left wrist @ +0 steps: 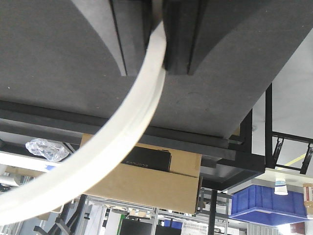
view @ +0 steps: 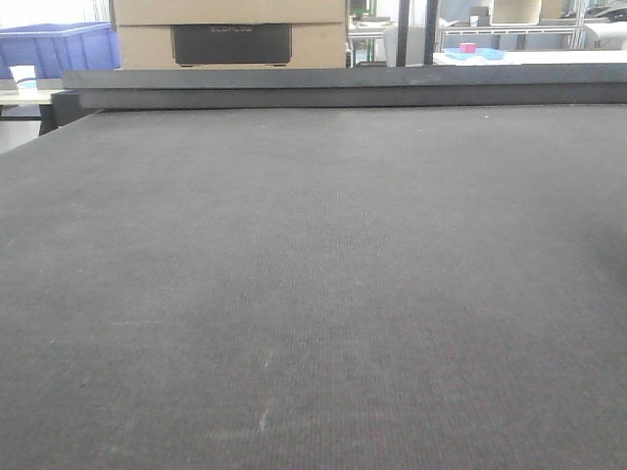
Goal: Grab PVC pipe and place in blue bin
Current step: 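Hold both pipe pieces and back the base away from the table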
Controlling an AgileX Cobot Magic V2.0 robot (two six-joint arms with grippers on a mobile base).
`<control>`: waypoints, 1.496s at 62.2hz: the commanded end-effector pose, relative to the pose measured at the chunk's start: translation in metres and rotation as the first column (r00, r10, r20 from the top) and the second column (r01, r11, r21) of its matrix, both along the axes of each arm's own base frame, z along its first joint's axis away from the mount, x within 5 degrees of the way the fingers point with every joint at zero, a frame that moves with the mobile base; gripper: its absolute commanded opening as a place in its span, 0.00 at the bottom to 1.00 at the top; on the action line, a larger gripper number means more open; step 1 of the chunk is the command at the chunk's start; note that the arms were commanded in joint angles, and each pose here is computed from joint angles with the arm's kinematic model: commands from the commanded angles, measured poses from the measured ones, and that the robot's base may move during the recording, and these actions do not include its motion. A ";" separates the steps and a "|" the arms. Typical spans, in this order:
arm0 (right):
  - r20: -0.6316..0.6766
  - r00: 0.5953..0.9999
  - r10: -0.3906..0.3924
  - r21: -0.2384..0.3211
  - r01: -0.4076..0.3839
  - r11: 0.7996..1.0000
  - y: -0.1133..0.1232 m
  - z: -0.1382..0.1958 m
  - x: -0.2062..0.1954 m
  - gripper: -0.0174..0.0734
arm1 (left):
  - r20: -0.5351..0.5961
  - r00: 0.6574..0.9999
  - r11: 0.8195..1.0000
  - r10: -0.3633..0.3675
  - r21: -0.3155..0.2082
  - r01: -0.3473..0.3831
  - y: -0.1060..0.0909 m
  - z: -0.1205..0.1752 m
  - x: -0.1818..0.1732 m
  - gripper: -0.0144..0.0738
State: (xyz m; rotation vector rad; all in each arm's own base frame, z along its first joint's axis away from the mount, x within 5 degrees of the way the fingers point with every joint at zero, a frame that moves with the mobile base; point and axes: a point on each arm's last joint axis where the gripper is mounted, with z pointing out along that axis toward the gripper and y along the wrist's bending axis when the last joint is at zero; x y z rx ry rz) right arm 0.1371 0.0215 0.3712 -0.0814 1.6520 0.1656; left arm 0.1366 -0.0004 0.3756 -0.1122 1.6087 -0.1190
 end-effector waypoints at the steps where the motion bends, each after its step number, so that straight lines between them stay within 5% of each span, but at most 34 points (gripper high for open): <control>1: 0.033 0.999 -0.003 -0.005 0.003 1.000 0.000 0.003 0.000 0.01 | 0.042 0.999 1.000 -0.001 -0.008 0.001 0.000 0.005 -0.002 0.04; 54: 0.033 0.999 -0.003 -0.005 0.003 1.000 0.000 0.003 0.000 0.01 | 0.043 0.999 1.000 -0.001 -0.008 0.001 0.000 0.005 -0.002 0.04; 93: 0.035 0.999 -0.003 -0.005 0.003 1.000 0.000 0.003 0.000 0.01 | 0.051 0.988 0.989 -0.145 -0.008 0.145 -0.019 0.006 -0.004 0.04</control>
